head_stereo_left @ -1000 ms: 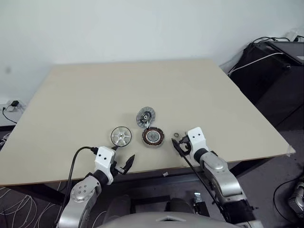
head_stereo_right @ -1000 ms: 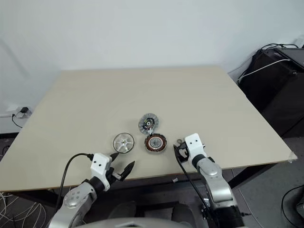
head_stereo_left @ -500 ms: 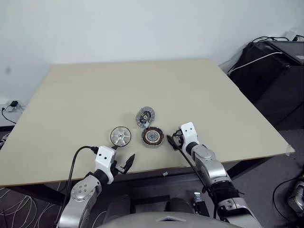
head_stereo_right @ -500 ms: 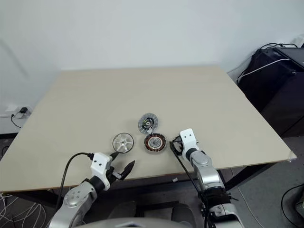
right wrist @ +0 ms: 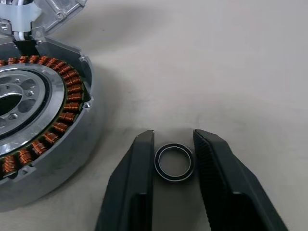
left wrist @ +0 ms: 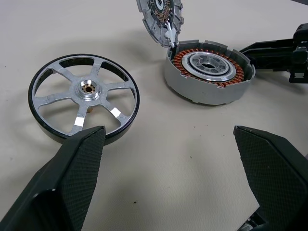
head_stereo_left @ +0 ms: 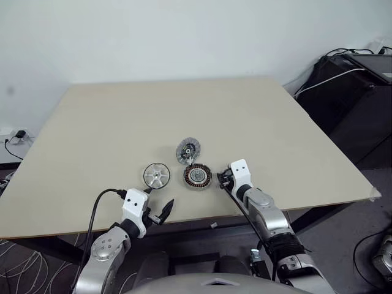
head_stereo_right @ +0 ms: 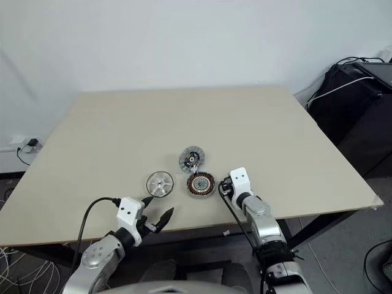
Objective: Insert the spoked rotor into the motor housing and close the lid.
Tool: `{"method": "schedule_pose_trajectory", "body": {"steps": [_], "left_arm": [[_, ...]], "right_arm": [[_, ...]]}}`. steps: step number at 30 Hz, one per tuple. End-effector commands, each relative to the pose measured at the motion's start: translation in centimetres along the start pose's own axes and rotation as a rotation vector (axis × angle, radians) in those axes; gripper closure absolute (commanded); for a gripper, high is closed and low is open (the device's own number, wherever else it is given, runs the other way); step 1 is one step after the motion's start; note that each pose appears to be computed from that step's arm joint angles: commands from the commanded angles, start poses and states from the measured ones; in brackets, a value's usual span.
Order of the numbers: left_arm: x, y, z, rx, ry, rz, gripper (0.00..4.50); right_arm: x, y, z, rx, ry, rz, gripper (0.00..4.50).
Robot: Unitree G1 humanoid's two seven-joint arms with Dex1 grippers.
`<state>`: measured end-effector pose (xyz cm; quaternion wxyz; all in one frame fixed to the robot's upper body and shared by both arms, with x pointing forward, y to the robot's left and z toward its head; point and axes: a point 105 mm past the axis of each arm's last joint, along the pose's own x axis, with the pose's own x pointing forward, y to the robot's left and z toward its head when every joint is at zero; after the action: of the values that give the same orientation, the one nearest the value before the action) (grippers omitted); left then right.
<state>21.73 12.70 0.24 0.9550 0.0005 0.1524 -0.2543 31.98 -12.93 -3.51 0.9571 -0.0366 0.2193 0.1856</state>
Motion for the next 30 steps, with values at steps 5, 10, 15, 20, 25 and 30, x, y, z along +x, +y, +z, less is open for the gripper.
{"method": "schedule_pose_trajectory", "body": {"steps": [5, 10, 15, 20, 25, 30], "left_arm": [[0.2, -0.3, 1.9, 0.031, -0.061, -0.009, 0.0], [0.3, -0.4, 2.0, 0.029, -0.061, -0.013, 0.0], [0.4, -0.4, 2.0, 0.028, -0.062, -0.017, 0.0], [0.4, -0.5, 2.0, 0.025, -0.062, -0.016, 0.0], [0.0, -0.5, 1.8, 0.017, -0.053, 0.002, 0.0], [-0.2, -0.5, 1.7, 0.014, -0.051, 0.005, 0.0]], "right_arm": [[-1.4, -0.2, 3.5, -0.019, -0.131, -0.011, 3.14], [-2.3, 2.3, 7.0, -0.07, -0.234, 0.074, 3.14], [-2.2, 5.3, 8.1, -0.106, -0.254, 0.175, 3.14], [-1.5, 7.0, 7.8, -0.129, -0.235, 0.223, 3.14], [-1.6, 4.2, 7.7, -0.111, -0.234, 0.132, 3.14], [-1.7, 1.2, 6.3, -0.106, -0.186, 0.034, 3.14]]}}
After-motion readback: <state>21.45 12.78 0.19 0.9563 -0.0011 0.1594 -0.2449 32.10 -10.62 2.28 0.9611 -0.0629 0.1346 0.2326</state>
